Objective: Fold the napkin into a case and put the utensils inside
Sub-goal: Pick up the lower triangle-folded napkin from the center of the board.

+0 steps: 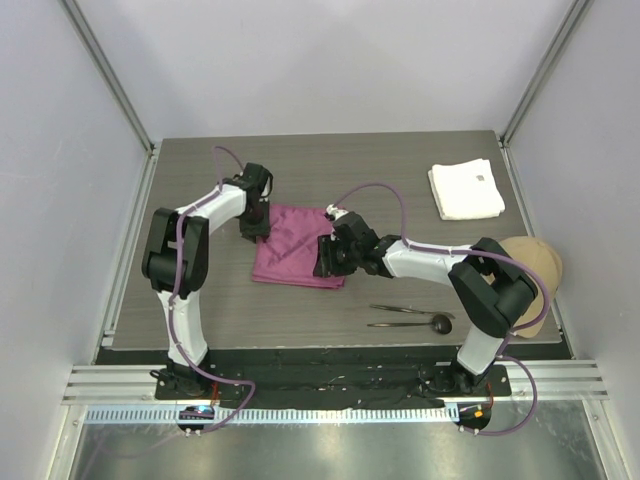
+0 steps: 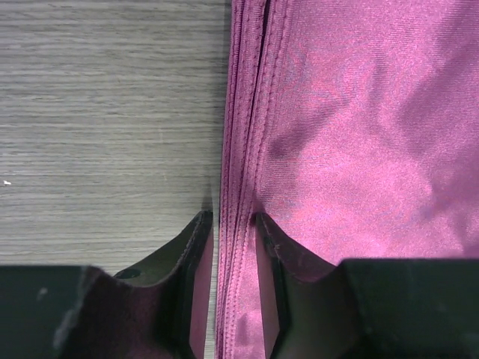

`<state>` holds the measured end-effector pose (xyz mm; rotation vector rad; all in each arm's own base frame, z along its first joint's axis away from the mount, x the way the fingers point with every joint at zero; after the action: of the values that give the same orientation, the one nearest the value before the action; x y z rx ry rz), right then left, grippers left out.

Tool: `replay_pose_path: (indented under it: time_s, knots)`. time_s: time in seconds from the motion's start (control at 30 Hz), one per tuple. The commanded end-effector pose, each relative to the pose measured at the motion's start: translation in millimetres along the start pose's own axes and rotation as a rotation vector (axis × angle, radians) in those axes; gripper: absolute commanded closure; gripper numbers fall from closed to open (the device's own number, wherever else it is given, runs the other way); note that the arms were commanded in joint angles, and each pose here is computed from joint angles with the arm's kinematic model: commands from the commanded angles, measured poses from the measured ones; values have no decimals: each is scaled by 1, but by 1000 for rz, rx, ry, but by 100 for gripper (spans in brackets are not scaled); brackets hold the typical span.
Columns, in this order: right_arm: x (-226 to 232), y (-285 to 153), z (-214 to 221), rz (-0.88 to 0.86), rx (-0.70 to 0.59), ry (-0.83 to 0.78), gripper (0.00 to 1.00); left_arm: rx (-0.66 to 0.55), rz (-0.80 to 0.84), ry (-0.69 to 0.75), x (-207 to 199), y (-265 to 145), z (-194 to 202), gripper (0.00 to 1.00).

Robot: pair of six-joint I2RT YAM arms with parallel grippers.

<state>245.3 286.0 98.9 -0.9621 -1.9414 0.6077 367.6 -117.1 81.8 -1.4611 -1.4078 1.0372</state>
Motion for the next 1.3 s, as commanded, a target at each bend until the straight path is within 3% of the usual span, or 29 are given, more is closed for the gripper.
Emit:
replay_pose_path:
  time_s: [0.0,0.27,0.53,0.9,1.27]
  knots:
    - [14,-14,-14,-61,-71,-27,53,161,-7,-22,-6,47,35,70]
    - [11,-19,-11,-55,-76,-33,53,174,20,-34,-11,58,42,79]
    - [10,-9,-8,-47,-43,-30,52,108,6,-38,-10,42,34,100]
    - [26,23,-23,-118,-11,37,57,37,-3,-59,-20,-9,23,100]
    - [32,31,-23,-180,-4,68,75,-8,-1,-44,-31,-43,21,100]
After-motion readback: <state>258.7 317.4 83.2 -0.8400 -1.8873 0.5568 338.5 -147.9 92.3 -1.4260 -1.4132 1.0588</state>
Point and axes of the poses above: each gripper's point midway between its finger pads, its own y axis out along the fingers, its own x axis along the line the jaws close on, z = x × y, the point moved 7 cm from there along -y, back along the fingers, and after that the axes turned 3 degrees about y, right-handed, at the moved point
